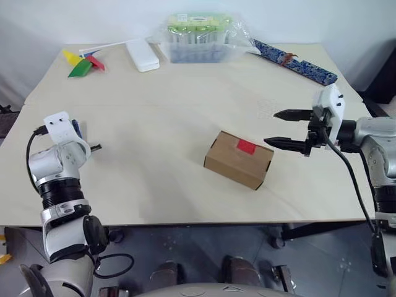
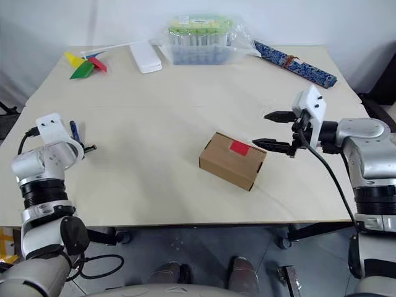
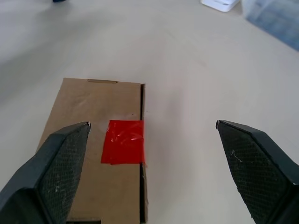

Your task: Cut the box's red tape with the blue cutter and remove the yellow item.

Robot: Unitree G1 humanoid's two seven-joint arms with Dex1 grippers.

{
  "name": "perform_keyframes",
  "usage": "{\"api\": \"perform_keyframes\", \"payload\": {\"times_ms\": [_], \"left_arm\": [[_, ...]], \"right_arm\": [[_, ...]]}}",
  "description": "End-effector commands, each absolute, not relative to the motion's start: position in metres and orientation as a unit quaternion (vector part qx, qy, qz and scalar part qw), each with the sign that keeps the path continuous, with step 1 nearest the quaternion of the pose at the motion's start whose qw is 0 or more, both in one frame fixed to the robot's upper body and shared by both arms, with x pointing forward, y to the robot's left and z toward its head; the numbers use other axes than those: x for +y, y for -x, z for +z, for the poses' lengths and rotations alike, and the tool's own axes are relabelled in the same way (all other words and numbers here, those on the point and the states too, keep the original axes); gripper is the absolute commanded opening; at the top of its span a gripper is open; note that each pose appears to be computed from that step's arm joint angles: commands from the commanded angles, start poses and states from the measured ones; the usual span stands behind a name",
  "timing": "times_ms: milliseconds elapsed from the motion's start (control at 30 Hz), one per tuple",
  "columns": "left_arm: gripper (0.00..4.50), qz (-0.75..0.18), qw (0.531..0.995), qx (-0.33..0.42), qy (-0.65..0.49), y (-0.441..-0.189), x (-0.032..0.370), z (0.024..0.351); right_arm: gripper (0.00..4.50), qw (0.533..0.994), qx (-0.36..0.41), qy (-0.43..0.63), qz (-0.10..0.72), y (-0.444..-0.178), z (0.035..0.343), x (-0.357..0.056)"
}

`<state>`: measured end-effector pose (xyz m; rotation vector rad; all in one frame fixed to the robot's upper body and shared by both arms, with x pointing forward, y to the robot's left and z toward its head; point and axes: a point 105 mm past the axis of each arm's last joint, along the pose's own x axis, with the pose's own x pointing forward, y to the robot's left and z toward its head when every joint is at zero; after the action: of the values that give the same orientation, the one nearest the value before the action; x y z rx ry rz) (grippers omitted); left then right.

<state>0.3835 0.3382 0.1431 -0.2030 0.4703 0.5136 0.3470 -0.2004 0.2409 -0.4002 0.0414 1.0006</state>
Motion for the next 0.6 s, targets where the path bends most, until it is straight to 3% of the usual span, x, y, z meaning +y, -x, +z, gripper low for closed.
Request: {"api": "perform_keyframes", "payload": {"times_ms": [33,133,367,500,600], "left_arm": [[0.43,0.25,0.928,0.264,0.079,-0.369,0.352,0.129],[0.43,0.192,0.945,0.261,0.051,-0.368,0.343,0.137],[0.43,-0.067,0.956,0.277,-0.067,-0.345,0.289,0.143],[0.43,-0.352,0.884,0.257,-0.171,-0.303,0.224,0.146],[0.43,-0.452,0.831,0.248,-0.207,-0.286,0.207,0.145]], "right_arm": [[4.5,0.859,-0.004,0.201,0.471,-0.341,0.257,-0.204],[4.5,0.86,-0.005,0.201,0.469,-0.339,0.258,-0.205],[4.5,0.863,-0.007,0.197,0.465,-0.33,0.26,-0.205],[4.5,0.855,-0.008,0.214,0.472,-0.315,0.254,-0.193],[4.5,0.847,-0.011,0.221,0.484,-0.304,0.252,-0.181]]}}
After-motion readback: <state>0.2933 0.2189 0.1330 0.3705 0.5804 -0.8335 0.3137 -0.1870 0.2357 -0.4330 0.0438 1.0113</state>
